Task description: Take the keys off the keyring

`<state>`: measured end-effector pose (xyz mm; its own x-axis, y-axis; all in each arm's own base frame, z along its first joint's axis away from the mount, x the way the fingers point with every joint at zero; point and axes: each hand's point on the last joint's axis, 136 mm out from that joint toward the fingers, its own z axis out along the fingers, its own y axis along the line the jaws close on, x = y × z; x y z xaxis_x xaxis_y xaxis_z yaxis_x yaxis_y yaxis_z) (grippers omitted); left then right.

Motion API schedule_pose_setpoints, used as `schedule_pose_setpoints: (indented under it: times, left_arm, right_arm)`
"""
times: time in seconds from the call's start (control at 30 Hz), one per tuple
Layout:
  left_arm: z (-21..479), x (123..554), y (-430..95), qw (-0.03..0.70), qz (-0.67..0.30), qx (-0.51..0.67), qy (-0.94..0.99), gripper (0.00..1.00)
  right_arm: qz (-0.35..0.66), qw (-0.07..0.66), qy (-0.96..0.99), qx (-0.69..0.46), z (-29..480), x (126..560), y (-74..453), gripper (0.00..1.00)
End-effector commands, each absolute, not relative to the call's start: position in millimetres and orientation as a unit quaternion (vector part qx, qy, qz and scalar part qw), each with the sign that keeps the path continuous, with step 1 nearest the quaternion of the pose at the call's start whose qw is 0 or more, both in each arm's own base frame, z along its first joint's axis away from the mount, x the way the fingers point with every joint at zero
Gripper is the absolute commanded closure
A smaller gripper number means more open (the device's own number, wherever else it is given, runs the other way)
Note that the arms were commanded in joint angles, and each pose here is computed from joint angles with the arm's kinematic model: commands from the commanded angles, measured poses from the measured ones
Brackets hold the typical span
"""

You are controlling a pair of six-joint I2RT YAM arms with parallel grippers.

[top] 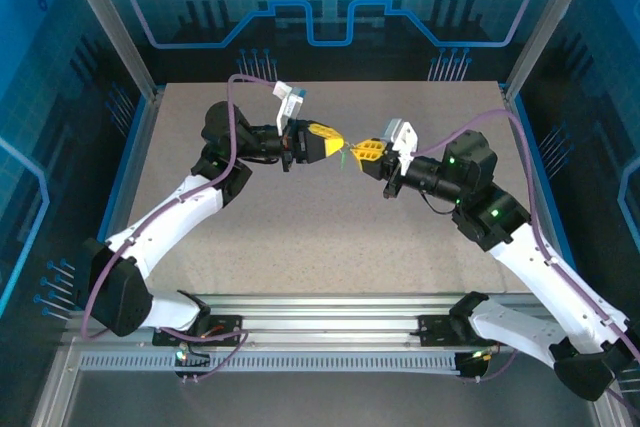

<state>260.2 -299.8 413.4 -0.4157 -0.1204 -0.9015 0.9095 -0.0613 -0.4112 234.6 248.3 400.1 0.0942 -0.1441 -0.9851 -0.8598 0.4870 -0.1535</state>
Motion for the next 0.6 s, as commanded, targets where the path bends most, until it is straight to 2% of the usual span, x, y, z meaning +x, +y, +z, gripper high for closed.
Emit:
schedule_pose_setpoints:
  times: [0.0,0.57]
  left_arm:
    - [413,263,-300,0.41,-0.64,0.349,0.548,1.0]
    - [414,268,-298,0.411,-0.653,0.329,0.544,1.0]
  right_arm:
    - [0.289,0.643,0.573,-0.417,417,229,243,1.0]
    - [0.292,0.643,0.553,-0.442,409,214,247,1.0]
